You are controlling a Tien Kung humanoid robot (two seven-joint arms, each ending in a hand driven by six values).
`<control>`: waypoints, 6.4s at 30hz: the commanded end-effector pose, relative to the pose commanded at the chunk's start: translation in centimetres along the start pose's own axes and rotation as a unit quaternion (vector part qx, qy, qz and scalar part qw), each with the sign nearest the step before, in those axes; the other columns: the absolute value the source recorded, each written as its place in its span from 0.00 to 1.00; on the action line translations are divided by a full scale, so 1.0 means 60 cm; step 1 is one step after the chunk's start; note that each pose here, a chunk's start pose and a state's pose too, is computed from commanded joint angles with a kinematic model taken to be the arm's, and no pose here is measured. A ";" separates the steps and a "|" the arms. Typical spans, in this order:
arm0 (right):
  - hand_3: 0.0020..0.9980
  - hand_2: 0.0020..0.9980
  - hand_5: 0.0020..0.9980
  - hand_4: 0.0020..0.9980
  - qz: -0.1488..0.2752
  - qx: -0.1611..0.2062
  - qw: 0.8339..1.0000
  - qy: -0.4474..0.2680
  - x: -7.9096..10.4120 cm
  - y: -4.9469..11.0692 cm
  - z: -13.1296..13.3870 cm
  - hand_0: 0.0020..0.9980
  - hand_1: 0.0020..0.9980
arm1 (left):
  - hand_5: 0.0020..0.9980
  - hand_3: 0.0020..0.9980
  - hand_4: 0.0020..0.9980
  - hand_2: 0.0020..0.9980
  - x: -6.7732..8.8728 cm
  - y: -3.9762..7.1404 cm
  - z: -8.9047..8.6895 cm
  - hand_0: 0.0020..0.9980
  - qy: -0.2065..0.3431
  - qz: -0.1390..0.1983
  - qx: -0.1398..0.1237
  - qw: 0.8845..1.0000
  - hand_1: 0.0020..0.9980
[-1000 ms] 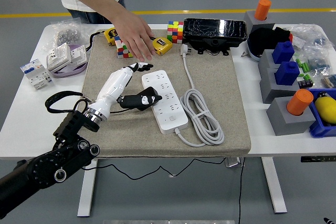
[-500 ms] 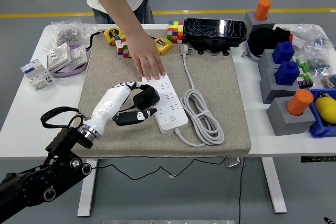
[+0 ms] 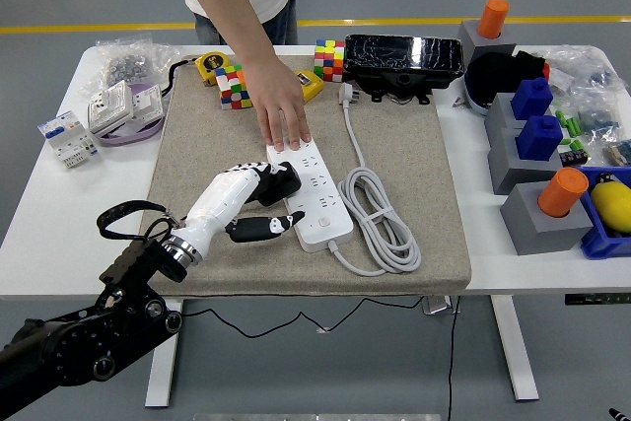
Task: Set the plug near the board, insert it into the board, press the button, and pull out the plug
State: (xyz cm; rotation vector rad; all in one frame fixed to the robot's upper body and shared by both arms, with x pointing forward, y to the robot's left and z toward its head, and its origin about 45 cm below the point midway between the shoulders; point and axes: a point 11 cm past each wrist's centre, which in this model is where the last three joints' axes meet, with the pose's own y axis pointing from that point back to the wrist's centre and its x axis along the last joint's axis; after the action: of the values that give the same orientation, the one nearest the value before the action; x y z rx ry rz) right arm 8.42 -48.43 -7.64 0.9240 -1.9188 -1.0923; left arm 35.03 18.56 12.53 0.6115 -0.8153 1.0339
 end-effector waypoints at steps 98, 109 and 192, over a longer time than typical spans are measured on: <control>0.55 0.61 0.40 0.88 0.000 0.006 1.000 0.005 0.002 0.001 -0.006 0.52 0.63 | 0.23 0.89 0.83 0.12 -0.052 0.017 0.070 0.08 -0.043 -0.231 0.096 0.967 0.05; 0.55 0.61 0.40 0.88 0.001 0.006 1.000 0.002 0.003 0.001 -0.005 0.52 0.63 | 0.25 0.68 0.82 0.16 -0.008 0.008 0.145 0.14 0.103 -0.174 -0.021 0.979 0.06; 0.55 0.61 0.40 0.88 0.001 0.006 1.000 0.006 0.003 0.001 -0.007 0.52 0.63 | 0.25 0.86 0.82 0.11 -0.036 0.013 0.068 0.10 0.011 -0.238 0.106 0.965 0.05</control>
State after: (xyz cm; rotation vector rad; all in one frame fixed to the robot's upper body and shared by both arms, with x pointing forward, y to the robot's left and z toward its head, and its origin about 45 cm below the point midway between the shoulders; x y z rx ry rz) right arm 8.71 -48.72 -7.40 0.9345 -1.9182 -1.0725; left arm 32.56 14.66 13.13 0.9253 -0.5026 0.6850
